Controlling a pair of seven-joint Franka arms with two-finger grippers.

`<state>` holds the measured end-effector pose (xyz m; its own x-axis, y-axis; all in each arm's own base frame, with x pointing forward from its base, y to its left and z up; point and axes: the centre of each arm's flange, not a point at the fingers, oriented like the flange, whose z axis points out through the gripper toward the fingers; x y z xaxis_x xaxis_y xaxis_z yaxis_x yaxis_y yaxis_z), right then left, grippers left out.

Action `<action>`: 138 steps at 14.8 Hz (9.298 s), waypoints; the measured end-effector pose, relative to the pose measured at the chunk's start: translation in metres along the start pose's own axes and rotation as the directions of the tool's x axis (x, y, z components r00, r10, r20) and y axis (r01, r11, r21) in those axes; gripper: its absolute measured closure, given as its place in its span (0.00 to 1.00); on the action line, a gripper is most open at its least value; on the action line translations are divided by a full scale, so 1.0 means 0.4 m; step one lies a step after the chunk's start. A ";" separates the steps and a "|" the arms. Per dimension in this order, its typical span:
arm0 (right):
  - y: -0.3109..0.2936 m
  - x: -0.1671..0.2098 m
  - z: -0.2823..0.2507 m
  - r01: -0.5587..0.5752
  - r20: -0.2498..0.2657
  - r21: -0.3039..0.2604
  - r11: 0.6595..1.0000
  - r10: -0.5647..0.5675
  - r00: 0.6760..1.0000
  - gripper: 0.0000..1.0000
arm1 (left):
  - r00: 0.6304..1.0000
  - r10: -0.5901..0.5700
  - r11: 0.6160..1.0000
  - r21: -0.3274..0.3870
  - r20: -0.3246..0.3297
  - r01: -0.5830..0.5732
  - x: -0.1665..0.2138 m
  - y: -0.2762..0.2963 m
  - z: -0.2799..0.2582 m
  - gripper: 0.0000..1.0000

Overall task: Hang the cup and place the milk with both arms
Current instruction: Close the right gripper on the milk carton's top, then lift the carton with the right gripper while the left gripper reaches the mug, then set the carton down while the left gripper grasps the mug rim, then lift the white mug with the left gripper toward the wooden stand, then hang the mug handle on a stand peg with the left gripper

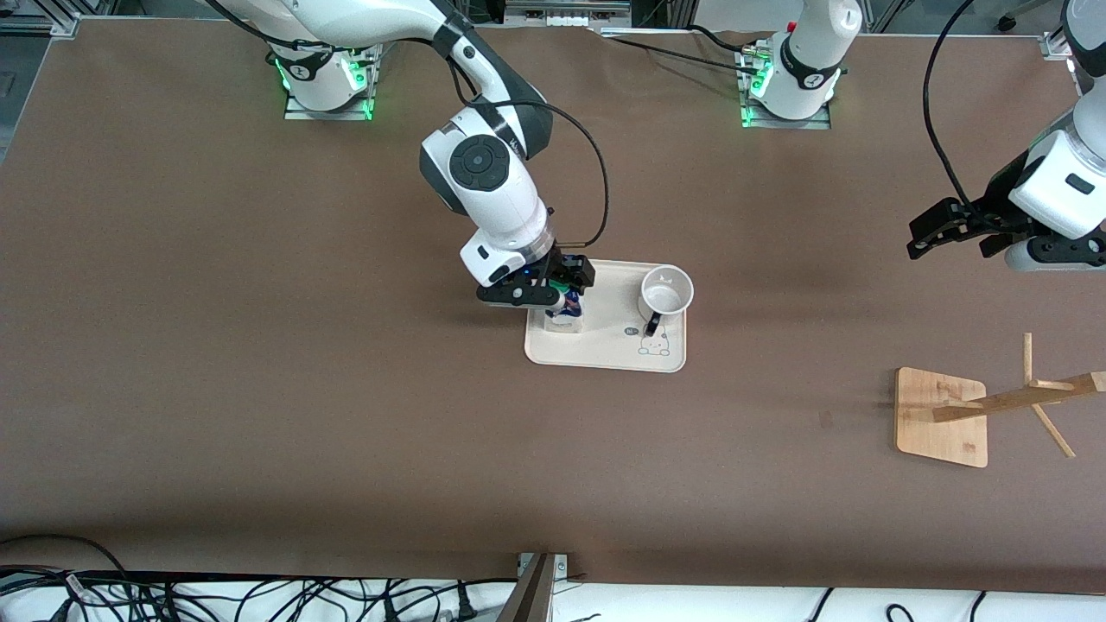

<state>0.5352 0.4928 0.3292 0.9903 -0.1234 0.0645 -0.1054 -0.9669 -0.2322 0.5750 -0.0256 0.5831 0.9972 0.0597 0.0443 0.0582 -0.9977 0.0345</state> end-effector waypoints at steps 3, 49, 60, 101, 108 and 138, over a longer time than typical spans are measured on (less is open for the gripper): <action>-0.004 -0.004 0.001 0.021 -0.001 -0.002 1.000 -0.021 1.000 0.00 | 1.000 -0.001 1.000 0.000 0.000 0.001 0.000 -0.001 0.000 0.00; 0.022 0.048 -0.368 0.096 0.022 -0.218 0.971 -0.093 0.995 0.61 | 1.000 0.005 1.000 -0.002 -0.015 -0.005 0.002 0.009 -0.018 0.00; 0.626 0.372 -0.676 0.099 0.255 -0.223 0.970 -0.040 0.966 0.61 | 0.998 0.068 0.998 -0.005 -0.002 -0.068 -0.006 0.097 -0.009 0.00; 1.074 0.320 -0.305 0.258 0.259 -0.164 0.952 -0.211 0.943 0.60 | 0.890 0.455 0.890 -0.017 0.037 -0.455 -0.188 0.733 0.867 0.95; 1.081 0.311 -0.231 0.189 0.225 -0.099 0.977 -0.163 0.961 0.60 | 0.931 0.362 0.932 0.000 -0.049 -0.363 -0.070 0.612 0.726 0.95; 1.138 0.414 -0.947 0.134 0.132 -0.185 0.974 -0.111 0.985 0.00 | 0.993 0.084 0.993 0.087 -0.087 -0.077 0.158 -0.158 0.204 0.95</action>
<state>0.6169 -0.0522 0.6018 0.9991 0.0149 -0.0394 0.0134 -0.9992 -0.0381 0.6382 0.0384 0.5024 0.9908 -0.0223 0.1336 -0.0149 -0.9983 -0.0560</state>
